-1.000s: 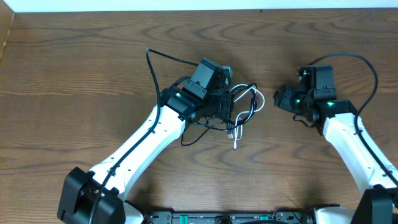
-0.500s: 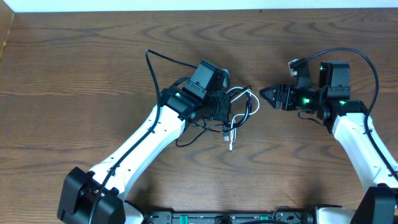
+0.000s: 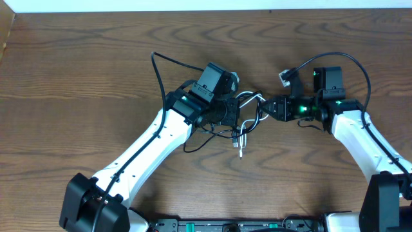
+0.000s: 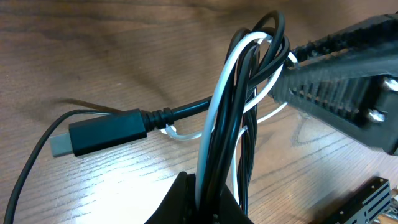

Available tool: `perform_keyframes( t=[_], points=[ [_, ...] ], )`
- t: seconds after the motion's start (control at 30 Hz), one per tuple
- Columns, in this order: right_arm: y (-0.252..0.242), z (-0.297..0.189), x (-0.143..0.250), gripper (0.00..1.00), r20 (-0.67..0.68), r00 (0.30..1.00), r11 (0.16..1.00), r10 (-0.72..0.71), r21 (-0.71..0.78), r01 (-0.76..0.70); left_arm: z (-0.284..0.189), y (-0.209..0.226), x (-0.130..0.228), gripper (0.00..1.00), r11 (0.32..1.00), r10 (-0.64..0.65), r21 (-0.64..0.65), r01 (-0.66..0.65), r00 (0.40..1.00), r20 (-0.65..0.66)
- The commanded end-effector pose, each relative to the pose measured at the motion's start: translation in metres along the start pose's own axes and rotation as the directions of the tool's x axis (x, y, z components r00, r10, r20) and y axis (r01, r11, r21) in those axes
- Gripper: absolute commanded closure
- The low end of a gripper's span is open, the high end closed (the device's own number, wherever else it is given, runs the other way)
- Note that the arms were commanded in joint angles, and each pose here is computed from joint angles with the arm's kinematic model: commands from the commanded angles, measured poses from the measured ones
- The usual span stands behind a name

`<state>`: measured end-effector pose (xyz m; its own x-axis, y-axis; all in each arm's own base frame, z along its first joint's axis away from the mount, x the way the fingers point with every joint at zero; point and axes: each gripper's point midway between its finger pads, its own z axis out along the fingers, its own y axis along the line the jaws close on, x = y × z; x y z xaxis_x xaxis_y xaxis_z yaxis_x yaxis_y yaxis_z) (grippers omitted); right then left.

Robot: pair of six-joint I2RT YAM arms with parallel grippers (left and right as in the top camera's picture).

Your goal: Untangle cables

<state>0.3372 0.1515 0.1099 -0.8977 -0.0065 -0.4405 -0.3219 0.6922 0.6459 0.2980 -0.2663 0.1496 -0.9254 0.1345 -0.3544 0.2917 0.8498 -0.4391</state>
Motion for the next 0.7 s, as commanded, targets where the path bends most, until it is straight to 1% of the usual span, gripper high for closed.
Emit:
perform_keyframes(
  t=[0.0,0.03,0.07,0.13,0.23,0.3,0.33,0.37,0.4,0.43,0.5,0.53,0.67],
  points=[
    [-0.044,-0.007,-0.005,0.92,0.053,0.990,0.955,0.129,0.264,-0.138,-0.004,-0.002,-0.005,0.93,1.000,0.015,0.015,-0.015,1.000,0.012],
    [-0.054,-0.010,-0.004,0.98,0.071,0.984,0.930,0.165,0.319,-0.179,-0.004,-0.002,-0.005,0.93,1.000,0.015,0.015,-0.015,1.000,0.012],
    [-0.066,-0.015,-0.001,0.99,0.097,0.972,0.894,0.212,0.383,-0.233,-0.004,-0.002,-0.005,0.93,1.000,0.015,0.015,-0.015,1.000,0.012],
    [-0.085,-0.024,0.004,0.99,0.143,0.952,0.821,0.271,0.482,-0.306,-0.004,-0.002,-0.005,0.93,1.000,0.019,0.015,-0.019,1.000,0.012],
    [-0.103,-0.036,0.012,0.99,0.183,0.936,0.735,0.302,0.581,-0.351,-0.005,-0.002,-0.005,0.93,0.999,0.033,0.014,-0.033,0.999,0.014],
    [-0.107,-0.040,0.016,0.99,0.184,0.934,0.710,0.308,0.608,-0.354,-0.007,-0.002,-0.007,0.93,0.999,0.032,0.016,-0.032,0.999,0.021],
    [-0.106,-0.039,0.016,0.99,0.173,0.937,0.720,0.303,0.603,-0.344,-0.010,-0.002,-0.008,0.93,0.999,0.032,0.017,-0.032,0.999,0.027],
    [-0.100,-0.035,0.015,0.98,0.141,0.949,0.755,0.283,0.576,-0.312,-0.011,-0.002,-0.009,0.93,0.999,0.031,0.018,-0.031,0.999,0.032],
    [-0.088,-0.027,0.013,0.96,0.092,0.967,0.818,0.238,0.518,-0.251,-0.013,-0.002,-0.009,0.93,0.999,0.030,0.018,-0.030,0.999,0.036],
    [-0.073,-0.018,0.010,0.91,0.044,0.983,0.882,0.181,0.435,-0.182,-0.014,-0.002,-0.010,0.93,0.999,0.030,0.020,-0.031,0.999,0.040],
    [-0.039,-0.007,0.005,0.81,-0.010,0.998,0.969,0.067,0.241,-0.063,-0.014,-0.002,-0.010,0.93,0.999,0.029,0.020,-0.030,0.999,0.039],
    [-0.025,-0.004,0.002,0.76,-0.013,1.000,0.987,0.025,0.162,-0.022,-0.014,-0.002,-0.009,0.93,0.999,0.028,0.022,-0.029,0.999,0.035],
    [0.003,-0.007,-0.007,0.66,0.017,0.999,0.998,-0.048,0.045,0.048,-0.014,-0.001,-0.007,0.93,1.000,0.010,0.019,-0.011,1.000,0.029]
  ],
)
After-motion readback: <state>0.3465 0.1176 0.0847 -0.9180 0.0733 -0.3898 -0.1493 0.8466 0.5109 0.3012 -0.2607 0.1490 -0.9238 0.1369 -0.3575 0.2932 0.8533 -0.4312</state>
